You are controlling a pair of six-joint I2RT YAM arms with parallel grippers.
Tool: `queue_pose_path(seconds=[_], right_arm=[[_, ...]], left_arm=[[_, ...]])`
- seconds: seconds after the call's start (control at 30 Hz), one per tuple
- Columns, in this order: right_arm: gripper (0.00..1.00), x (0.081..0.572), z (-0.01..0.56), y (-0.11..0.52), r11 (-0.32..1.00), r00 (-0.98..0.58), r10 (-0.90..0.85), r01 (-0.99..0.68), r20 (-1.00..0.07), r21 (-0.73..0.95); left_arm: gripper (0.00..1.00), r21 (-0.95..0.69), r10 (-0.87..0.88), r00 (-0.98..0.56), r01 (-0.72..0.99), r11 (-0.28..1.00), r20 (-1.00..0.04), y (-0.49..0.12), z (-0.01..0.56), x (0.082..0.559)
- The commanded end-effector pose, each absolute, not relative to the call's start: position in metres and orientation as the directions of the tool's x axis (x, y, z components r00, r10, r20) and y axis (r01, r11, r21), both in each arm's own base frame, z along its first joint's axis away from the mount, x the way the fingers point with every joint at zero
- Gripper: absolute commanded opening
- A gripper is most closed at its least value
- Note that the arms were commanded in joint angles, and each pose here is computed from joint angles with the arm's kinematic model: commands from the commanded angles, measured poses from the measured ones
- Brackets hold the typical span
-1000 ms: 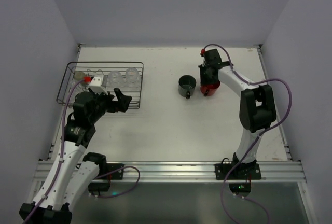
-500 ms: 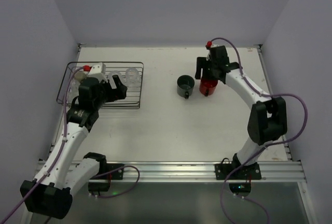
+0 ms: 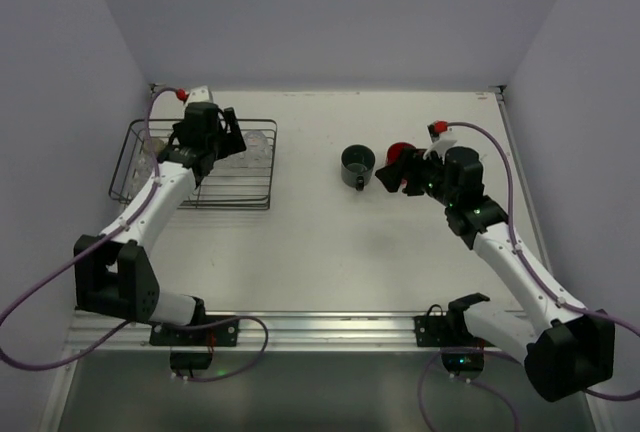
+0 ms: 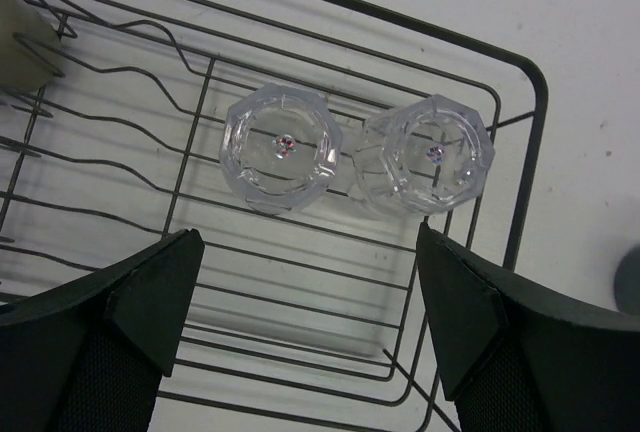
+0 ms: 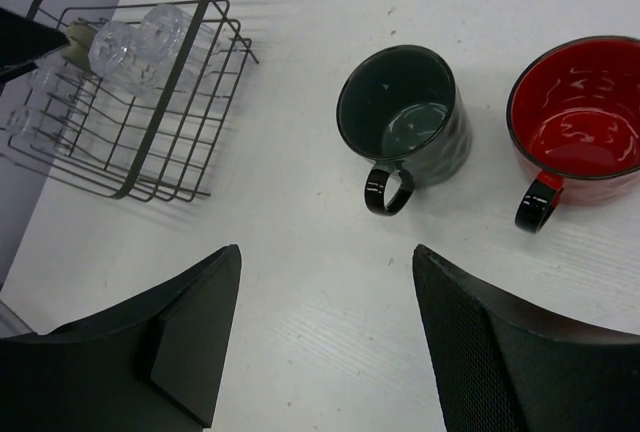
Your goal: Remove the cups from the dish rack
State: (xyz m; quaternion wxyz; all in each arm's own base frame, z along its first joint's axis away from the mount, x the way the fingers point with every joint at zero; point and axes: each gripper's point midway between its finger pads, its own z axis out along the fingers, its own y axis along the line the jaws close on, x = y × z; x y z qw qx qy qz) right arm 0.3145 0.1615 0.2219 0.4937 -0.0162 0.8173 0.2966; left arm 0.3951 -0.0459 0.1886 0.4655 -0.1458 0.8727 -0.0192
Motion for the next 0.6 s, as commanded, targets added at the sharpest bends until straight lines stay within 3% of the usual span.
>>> queue_pose_path(seconds=[0.0, 0.47, 0.57], right_arm=[[0.72, 0.308, 0.24, 0.174, 0.759, -0.463, 0.305, -0.409, -0.832, 0.506], [0.72, 0.293, 0.239, 0.184, 0.706, -0.484, 0.297, -0.469, -0.823, 0.531], [0.71, 0.29, 0.239, 0.19, 0.69, -0.495, 0.286, -0.487, -0.821, 0.535]], left_arm=[[0.95, -0.131, -0.272, -0.455, -0.317, 0.939, -0.848, -0.029, 0.206, 0.424], [0.93, -0.033, -0.231, -0.55, -0.346, 0.938, -0.803, -0.019, 0.138, 0.455], [0.87, -0.035, -0.229, -0.547, -0.342, 0.939, -0.805, -0.019, 0.135, 0.461]])
